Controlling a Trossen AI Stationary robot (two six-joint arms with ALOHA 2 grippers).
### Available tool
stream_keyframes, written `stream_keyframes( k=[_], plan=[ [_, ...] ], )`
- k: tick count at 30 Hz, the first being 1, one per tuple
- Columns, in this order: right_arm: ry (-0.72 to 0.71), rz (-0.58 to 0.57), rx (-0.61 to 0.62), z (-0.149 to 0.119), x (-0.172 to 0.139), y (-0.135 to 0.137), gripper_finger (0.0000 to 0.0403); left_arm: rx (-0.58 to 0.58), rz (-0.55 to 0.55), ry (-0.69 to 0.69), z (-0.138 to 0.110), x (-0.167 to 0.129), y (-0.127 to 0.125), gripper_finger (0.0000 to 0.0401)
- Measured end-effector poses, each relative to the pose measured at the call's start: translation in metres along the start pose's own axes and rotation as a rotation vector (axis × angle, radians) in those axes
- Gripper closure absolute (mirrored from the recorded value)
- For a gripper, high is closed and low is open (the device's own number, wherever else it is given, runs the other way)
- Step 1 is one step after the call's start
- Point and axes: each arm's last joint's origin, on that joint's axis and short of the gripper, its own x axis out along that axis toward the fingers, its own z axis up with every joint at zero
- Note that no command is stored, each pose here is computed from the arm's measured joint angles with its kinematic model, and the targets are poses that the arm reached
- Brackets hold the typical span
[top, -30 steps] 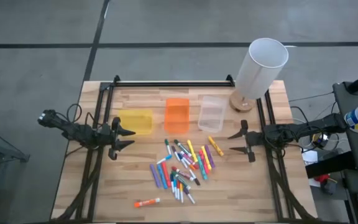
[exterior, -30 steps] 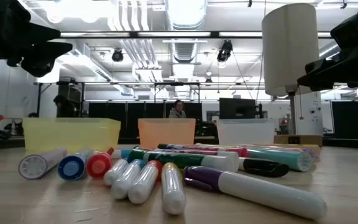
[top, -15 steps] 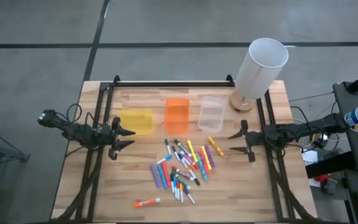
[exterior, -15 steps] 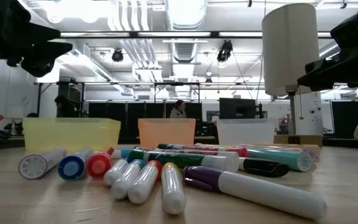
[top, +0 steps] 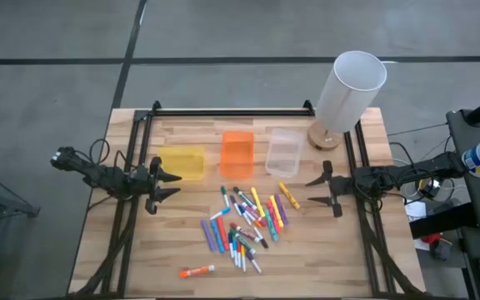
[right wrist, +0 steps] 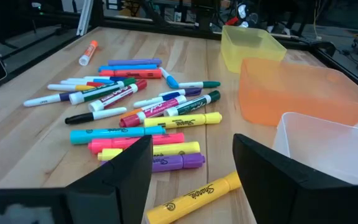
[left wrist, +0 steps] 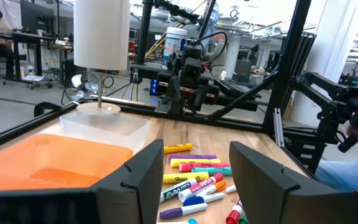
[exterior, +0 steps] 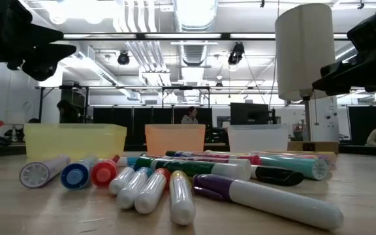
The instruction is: Pick & Place Markers
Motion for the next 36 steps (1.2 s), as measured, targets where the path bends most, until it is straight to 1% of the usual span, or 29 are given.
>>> stream_keyframes(
  k=[5, 7, 9, 10, 11, 14, 17, 21, 23, 24, 27, 28, 34, 36],
  plan=[
    [0.0, -0.002, 0.0, 0.0, 0.0, 0.0, 0.0188, 0.0, 0.0, 0.0, 0.0, 0.0, 0.0, 0.0222],
    [-0.006, -0.025, -0.01, 0.001, 0.0, -0.001, 0.0188, 0.0, 0.0, 0.0, 0.0, 0.0, 0.0, 0.0222],
    [-0.037, -0.036, -0.028, 0.004, 0.0, -0.001, 0.0188, 0.0, 0.0, 0.0, 0.0, 0.0, 0.0, 0.0222],
    [-0.055, -0.034, -0.009, 0.005, 0.0, -0.001, 0.0188, 0.0, -0.001, 0.0, 0.0, 0.0, 0.0, 0.0222],
    [-0.065, -0.022, 0.045, 0.006, 0.0, -0.001, 0.0188, 0.0, 0.0, 0.0, 0.0, 0.0, 0.0, 0.0222],
    [-0.068, 0.037, 0.281, 0.007, 0.0, 0.001, 0.0188, 0.0, 0.0, 0.0, 0.0, 0.0, 0.0, 0.0222],
    [-0.065, 0.074, 0.39, 0.007, 0.0, 0.002, 0.0188, 0.0, 0.0, 0.0, 0.0, 0.0, 0.0, 0.0222],
    [-0.057, 0.184, 0.634, 0.01, -0.001, 0.005, 0.0188, 0.0, 0.0, 0.0, 0.0, 0.0, 0.0, 0.0222],
    [-0.064, 0.198, 0.672, 0.011, 0.0, 0.006, 0.0188, 0.0, 0.0, 0.001, 0.0, 0.0, 0.0, 0.0222],
    [-0.073, 0.17, 0.683, 0.011, 0.0, 0.005, 0.0188, 0.0, 0.0, 0.0, 0.0, 0.0, 0.0, 0.0222],
    [-0.16, -0.052, 0.786, 0.012, 0.001, -0.002, 0.0188, -0.001, 0.0, -0.002, 0.0, 0.0, 0.0, 0.0222],
    [-0.183, -0.102, 0.83, 0.012, 0.001, -0.004, 0.0188, -0.001, -0.001, -0.002, 0.0, 0.0, 0.0, 0.0222],
    [-0.206, -0.157, 0.982, 0.01, 0.001, -0.005, 0.0188, -0.002, 0.0, -0.004, 0.0, 0.0, 0.0, 0.0222],
    [-0.169, -0.121, 1.016, 0.009, 0.004, -0.003, 0.0188, -0.002, -0.001, -0.004, 0.0, 0.0, 0.0, 0.0222]
  ],
)
